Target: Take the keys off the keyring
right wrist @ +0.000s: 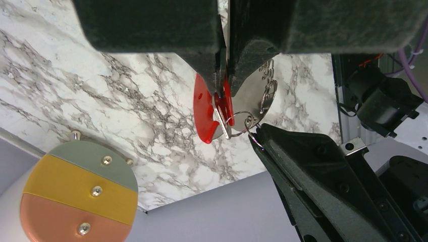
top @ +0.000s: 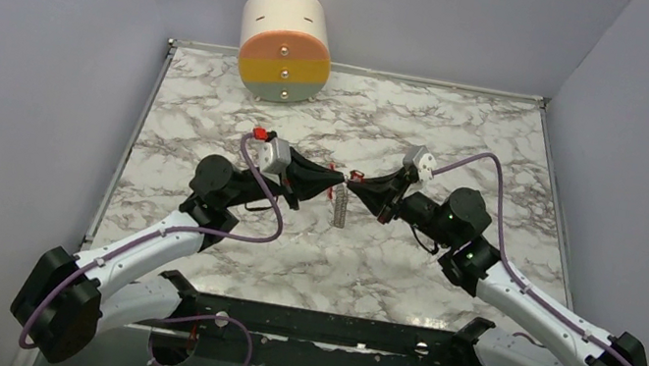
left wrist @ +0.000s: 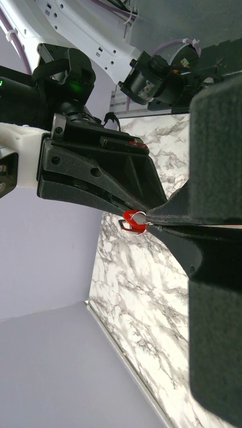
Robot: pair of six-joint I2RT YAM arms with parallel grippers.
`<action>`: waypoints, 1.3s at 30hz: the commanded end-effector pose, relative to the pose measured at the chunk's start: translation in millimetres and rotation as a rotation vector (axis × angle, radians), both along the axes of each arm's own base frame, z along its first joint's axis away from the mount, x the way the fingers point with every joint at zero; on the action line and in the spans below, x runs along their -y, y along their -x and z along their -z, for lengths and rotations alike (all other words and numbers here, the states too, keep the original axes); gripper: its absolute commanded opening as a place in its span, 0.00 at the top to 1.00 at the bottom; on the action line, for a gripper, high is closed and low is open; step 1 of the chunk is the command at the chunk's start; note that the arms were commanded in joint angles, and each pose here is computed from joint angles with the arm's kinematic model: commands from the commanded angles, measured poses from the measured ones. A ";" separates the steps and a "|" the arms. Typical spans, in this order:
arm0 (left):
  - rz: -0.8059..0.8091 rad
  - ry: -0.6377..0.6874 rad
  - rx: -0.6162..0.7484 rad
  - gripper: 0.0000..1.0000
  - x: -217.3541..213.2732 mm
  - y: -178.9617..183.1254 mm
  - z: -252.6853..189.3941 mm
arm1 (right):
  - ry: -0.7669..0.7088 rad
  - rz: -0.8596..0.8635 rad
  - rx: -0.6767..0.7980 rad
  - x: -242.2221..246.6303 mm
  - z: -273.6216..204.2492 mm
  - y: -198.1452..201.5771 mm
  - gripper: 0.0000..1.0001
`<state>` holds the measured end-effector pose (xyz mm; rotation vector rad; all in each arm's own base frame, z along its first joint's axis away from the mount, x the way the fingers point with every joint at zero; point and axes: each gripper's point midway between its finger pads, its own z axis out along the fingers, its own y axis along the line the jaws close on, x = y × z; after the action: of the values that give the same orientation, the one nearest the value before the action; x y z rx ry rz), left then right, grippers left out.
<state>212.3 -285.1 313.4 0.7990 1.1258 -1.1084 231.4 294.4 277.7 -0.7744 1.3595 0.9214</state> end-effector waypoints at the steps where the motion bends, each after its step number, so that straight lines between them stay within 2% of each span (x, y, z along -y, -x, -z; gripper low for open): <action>1: -0.016 0.033 0.048 1.00 -5.8 4.6 -13.2 | -0.059 0.116 0.068 13.8 -28.6 -17.1 0.99; 10: 0.008 0.048 0.091 1.00 -10.4 17.4 -23.2 | -0.063 0.156 0.073 18.5 -27.4 -22.3 0.99; 20: 0.045 0.028 0.077 1.00 -9.7 24.9 -19.2 | -0.043 0.276 0.141 39.6 -47.5 -32.2 0.99; 33: 0.007 0.025 0.029 1.00 -7.9 13.2 -11.2 | -0.015 0.226 0.147 31.9 -51.2 -28.5 0.99; 35: -0.022 0.024 0.005 0.90 -7.3 4.8 -6.8 | -0.011 0.222 0.152 31.5 -53.5 -28.0 0.99; 39: -0.072 0.024 -0.012 0.82 -6.7 -8.7 -3.9 | -0.001 0.214 0.151 30.7 -53.6 -27.2 0.99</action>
<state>206.0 -280.3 315.9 0.7911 1.1193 -1.1048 258.2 267.7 306.1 -0.6851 1.3328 0.7034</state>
